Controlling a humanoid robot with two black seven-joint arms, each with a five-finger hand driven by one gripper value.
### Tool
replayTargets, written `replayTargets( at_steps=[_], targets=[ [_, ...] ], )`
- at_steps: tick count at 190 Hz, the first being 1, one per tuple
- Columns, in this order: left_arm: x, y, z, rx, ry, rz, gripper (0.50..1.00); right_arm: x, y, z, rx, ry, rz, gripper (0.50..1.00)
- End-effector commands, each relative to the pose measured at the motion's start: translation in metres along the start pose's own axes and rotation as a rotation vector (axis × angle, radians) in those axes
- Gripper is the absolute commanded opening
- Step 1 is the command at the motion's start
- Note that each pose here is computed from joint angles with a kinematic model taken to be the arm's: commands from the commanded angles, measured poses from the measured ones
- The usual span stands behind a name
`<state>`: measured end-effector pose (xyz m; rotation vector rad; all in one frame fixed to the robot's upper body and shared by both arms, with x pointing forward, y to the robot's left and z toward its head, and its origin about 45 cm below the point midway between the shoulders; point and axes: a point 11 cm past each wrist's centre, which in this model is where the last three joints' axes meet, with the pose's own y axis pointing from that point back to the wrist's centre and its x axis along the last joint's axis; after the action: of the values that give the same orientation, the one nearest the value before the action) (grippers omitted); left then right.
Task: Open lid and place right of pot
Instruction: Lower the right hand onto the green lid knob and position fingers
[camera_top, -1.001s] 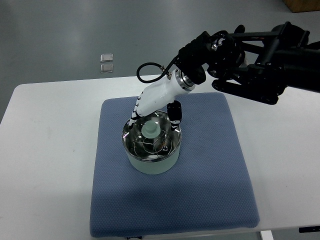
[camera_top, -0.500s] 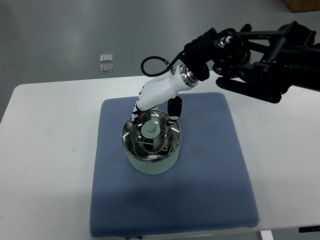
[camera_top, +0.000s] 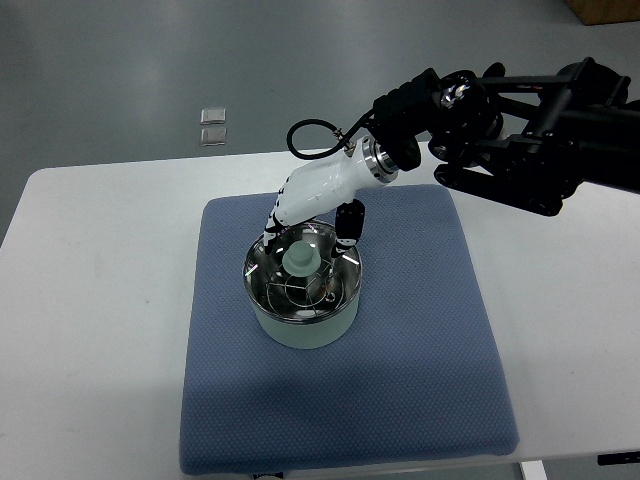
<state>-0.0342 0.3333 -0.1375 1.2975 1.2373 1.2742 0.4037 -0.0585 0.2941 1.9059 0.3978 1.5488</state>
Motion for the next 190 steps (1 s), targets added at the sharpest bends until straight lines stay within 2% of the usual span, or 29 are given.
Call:
replayTargets(
  at_steps=[1,142,190],
  targets=[
    [0.0,0.0,0.0,0.0,-0.001,0.0,1.0,-0.002,0.005,0.004,-0.009,-0.01,0.005,0.817],
    [0.0,0.0,0.0,0.0,-0.001,0.0,1.0,-0.017,0.004,-0.003,0.047,-0.005,0.054,0.811],
    [0.0,0.0,0.0,0.0,0.001,0.0,1.0,-0.02,0.007,0.001,0.034,0.0,0.066,0.782]
  ],
)
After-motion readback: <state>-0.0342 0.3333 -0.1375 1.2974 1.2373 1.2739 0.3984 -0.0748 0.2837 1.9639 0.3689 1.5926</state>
